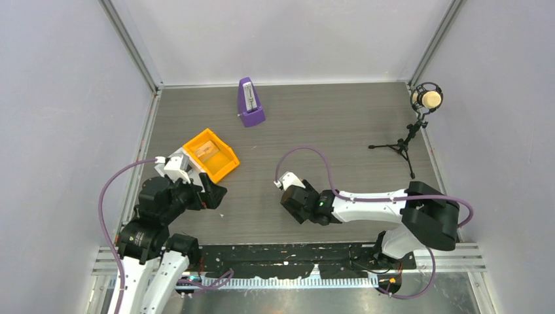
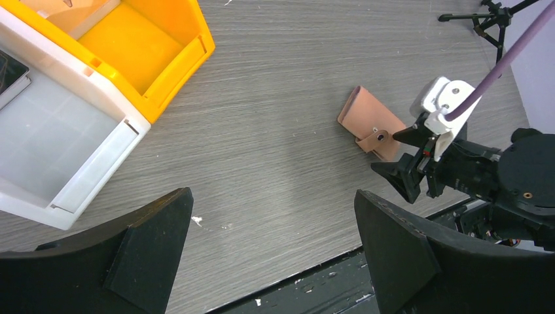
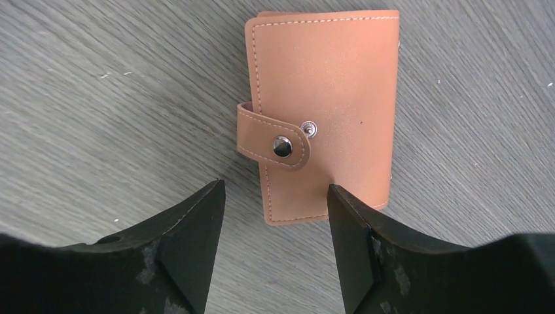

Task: Take the credit cards out of the card holder
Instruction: Open the card holder at the center of the board.

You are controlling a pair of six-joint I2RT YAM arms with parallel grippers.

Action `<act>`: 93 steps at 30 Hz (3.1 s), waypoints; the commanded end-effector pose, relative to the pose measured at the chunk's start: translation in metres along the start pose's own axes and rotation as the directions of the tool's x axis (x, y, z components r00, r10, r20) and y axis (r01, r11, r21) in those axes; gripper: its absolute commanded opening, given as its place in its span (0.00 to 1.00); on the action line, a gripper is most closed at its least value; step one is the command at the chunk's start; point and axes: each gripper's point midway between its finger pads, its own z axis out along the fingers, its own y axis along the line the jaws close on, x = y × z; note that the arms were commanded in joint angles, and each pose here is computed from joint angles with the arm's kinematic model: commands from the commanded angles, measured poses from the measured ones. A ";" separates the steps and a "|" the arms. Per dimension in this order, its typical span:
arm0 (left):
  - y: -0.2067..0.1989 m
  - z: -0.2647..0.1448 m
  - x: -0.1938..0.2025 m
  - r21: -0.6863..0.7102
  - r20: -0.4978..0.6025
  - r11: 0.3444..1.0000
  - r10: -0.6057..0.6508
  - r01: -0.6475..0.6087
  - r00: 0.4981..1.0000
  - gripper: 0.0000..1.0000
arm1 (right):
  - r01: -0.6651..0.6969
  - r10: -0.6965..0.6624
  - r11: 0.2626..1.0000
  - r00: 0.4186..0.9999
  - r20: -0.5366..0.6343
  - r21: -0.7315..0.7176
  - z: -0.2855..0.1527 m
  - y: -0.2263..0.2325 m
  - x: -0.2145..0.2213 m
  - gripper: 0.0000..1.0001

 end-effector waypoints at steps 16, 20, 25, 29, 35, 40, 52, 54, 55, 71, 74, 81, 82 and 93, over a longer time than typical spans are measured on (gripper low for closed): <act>0.003 0.002 -0.008 -0.010 0.048 1.000 0.014 -0.013 0.999 0.99 | -0.050 0.050 0.999 0.998 0.028 0.017 0.001 0.005 -0.022 0.07; 0.003 0.002 -0.006 -0.011 0.039 1.000 0.009 -0.008 0.999 0.99 | -0.109 0.116 0.990 0.991 0.069 -0.091 -0.007 0.021 -0.032 0.05; 0.002 0.001 -0.006 -0.011 0.037 1.000 0.002 -0.001 0.999 0.99 | -0.153 0.165 0.979 0.983 0.082 -0.133 -0.014 0.028 -0.041 0.05; -0.002 0.003 -0.004 0.007 0.002 1.000 -0.012 0.012 1.000 0.98 | -0.187 0.212 0.959 0.972 0.101 -0.214 -0.025 0.039 -0.054 0.05; -0.016 0.016 0.006 0.062 -0.104 0.994 -0.082 0.089 0.991 0.96 | -0.245 0.294 0.924 0.946 0.137 -0.293 -0.042 0.045 -0.071 0.05; -0.019 0.030 0.014 0.063 -0.144 0.991 -0.110 0.120 0.983 0.95 | -0.310 0.374 0.888 0.916 0.143 -0.339 -0.052 0.041 -0.079 0.05; -0.065 0.075 0.054 0.184 -0.268 0.971 -0.100 0.153 0.958 0.92 | -0.372 0.438 0.859 0.889 0.130 -0.353 -0.057 0.028 -0.072 0.05; -0.074 0.083 0.061 0.200 -0.293 0.970 -0.075 0.137 0.953 0.91 | -0.370 0.438 0.857 0.889 0.130 -0.359 -0.058 0.028 -0.072 0.05; -0.078 0.086 0.064 0.207 -0.302 0.970 -0.059 0.126 0.952 0.90 | -0.370 0.442 0.853 0.887 0.132 -0.367 -0.058 0.029 -0.073 0.05; -0.133 0.139 0.089 0.373 -0.281 0.926 0.171 -0.057 0.944 0.73 | -0.418 0.504 0.814 0.854 0.132 -0.403 -0.060 0.033 -0.073 0.05; -0.135 0.145 0.096 0.385 -0.288 0.920 0.200 -0.078 0.936 0.71 | -0.419 0.504 0.814 0.853 0.133 -0.402 -0.060 0.033 -0.072 0.05; -0.132 0.162 0.102 0.350 -0.303 0.928 0.243 -0.130 0.922 0.60 | -0.422 0.509 0.808 0.852 0.125 -0.412 -0.060 0.035 -0.071 0.05; -0.129 0.163 0.105 0.343 -0.310 0.930 0.244 -0.131 0.919 0.58 | -0.424 0.510 0.809 0.851 0.126 -0.408 -0.060 0.034 -0.070 0.05; -0.116 0.165 0.126 0.315 -0.349 0.942 0.227 -0.114 0.909 0.35 | -0.458 0.538 0.810 0.829 0.154 -0.366 -0.062 0.020 -0.065 0.05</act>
